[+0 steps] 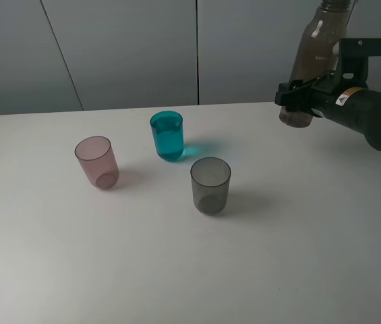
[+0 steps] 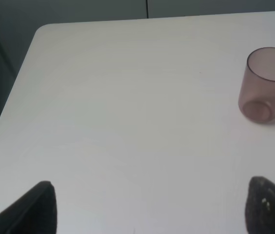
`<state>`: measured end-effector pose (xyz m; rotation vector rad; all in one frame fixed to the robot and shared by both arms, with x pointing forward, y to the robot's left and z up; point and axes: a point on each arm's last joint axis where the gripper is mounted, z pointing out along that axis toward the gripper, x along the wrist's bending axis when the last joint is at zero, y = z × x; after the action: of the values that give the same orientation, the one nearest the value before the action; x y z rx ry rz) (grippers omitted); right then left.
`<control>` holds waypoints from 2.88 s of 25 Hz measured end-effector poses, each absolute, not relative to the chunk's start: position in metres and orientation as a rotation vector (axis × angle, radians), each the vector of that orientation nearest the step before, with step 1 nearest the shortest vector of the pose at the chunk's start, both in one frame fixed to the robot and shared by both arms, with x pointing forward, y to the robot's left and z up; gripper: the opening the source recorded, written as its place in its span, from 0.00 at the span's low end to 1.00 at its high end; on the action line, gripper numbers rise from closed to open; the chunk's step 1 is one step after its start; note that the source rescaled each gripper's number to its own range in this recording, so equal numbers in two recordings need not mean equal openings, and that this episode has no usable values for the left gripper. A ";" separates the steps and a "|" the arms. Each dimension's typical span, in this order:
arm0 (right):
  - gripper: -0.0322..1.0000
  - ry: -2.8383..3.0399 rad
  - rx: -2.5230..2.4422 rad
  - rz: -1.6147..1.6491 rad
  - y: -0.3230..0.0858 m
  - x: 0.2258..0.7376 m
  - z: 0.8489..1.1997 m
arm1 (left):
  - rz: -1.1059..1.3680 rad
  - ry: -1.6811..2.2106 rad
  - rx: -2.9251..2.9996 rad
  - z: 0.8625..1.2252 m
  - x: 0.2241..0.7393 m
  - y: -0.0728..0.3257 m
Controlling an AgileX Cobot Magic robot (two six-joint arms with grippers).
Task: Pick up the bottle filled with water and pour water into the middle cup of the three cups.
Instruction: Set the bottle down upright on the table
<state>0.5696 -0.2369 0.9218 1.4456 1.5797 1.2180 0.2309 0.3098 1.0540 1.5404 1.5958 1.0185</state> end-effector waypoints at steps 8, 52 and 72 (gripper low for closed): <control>0.03 1.644 1.423 1.168 -0.228 0.554 0.893 | 1.019 1.596 1.540 1.054 0.231 0.310; 0.03 1.619 1.400 1.143 -0.228 0.557 0.829 | 1.019 1.595 1.542 1.054 0.231 0.310; 0.45 1.634 1.472 1.115 -0.229 0.555 0.824 | 1.019 1.595 1.542 1.054 0.231 0.310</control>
<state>0.5552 -0.2291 0.8237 1.4717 1.6339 1.1153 0.2309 0.3098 1.0540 1.5421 1.5947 1.0195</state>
